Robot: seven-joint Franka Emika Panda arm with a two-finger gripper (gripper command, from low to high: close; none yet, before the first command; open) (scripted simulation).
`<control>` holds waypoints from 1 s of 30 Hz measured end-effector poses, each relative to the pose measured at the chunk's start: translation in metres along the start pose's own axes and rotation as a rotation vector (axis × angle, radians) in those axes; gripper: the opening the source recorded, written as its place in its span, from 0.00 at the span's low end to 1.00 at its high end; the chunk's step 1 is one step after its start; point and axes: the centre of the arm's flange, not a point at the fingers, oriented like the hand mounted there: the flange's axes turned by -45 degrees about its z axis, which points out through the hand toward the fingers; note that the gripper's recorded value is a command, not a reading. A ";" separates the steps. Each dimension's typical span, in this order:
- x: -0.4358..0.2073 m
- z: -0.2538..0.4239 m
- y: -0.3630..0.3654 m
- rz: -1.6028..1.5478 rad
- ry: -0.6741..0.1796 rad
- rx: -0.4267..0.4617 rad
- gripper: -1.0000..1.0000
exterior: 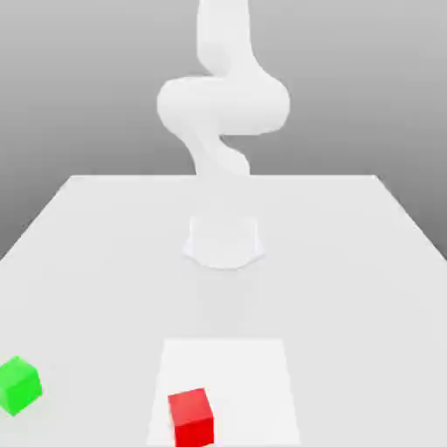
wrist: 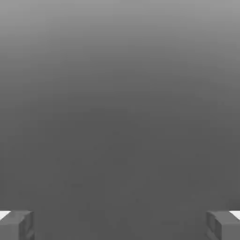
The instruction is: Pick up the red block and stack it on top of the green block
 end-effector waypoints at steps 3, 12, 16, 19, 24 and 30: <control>-0.005 0.062 0.007 -0.029 -0.089 0.025 0.50; -0.059 0.229 0.020 -0.113 -0.342 0.075 0.50; -0.101 0.294 0.025 -0.153 -0.453 0.087 0.50; -0.138 0.336 0.030 -0.184 -0.537 0.091 0.50; -0.208 0.396 0.040 -0.241 -0.676 0.090 0.50; -0.270 0.455 0.045 -0.263 -0.724 0.088 0.50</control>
